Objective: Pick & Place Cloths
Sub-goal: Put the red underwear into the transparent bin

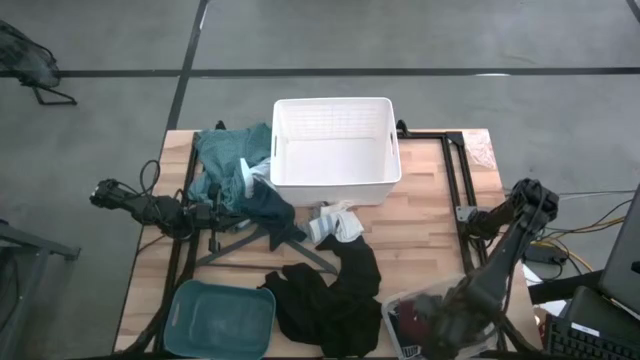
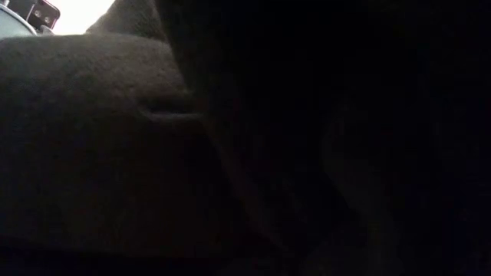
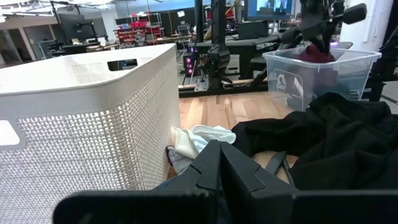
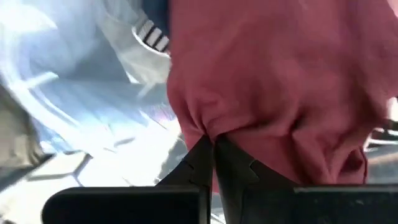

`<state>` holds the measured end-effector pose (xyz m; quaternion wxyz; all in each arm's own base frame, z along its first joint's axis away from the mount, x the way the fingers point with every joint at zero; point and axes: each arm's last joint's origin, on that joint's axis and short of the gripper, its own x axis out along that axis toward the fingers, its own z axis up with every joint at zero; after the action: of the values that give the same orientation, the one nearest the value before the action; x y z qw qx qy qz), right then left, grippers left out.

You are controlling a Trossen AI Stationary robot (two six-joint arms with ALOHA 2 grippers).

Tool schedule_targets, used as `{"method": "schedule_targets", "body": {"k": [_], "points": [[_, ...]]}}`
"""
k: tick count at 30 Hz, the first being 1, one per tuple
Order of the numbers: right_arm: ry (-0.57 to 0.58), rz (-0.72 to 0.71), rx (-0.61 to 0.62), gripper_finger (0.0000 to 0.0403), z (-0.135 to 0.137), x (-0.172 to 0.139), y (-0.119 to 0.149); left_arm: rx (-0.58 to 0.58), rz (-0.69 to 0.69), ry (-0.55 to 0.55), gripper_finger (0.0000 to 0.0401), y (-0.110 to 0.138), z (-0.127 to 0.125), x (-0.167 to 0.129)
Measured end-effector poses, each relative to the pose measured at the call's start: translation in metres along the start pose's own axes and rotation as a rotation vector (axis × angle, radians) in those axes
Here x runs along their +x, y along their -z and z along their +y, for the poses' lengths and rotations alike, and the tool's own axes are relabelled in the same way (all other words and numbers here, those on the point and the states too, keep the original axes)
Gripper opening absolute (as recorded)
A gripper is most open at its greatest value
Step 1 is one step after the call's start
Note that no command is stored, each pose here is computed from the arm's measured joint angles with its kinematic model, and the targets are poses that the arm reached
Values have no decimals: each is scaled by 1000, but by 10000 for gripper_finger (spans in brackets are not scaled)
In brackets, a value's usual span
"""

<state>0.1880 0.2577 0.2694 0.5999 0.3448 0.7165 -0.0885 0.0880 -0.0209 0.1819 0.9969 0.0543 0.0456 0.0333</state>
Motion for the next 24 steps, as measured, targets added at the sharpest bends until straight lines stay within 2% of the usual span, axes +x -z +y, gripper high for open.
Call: {"method": "schedule_targets", "body": {"k": [6, 10, 16, 20, 24], "points": [[62, 9, 32, 8, -4, 3, -2, 0, 0, 0, 12, 0, 0, 0], [132, 4, 130, 8, -14, -3, -5, 0, 0, -1, 12, 0, 0, 0], [147, -9, 269, 12, -21, -14, -6, 0, 0, -1, 12, 0, 0, 0], [140, -18, 337, 38, -22, -17, -6, 0, 0, -1, 12, 0, 0, 0], [134, -67, 351, 82, -23, -18, -8, 0, 0, -1, 12, 0, 0, 0]]}}
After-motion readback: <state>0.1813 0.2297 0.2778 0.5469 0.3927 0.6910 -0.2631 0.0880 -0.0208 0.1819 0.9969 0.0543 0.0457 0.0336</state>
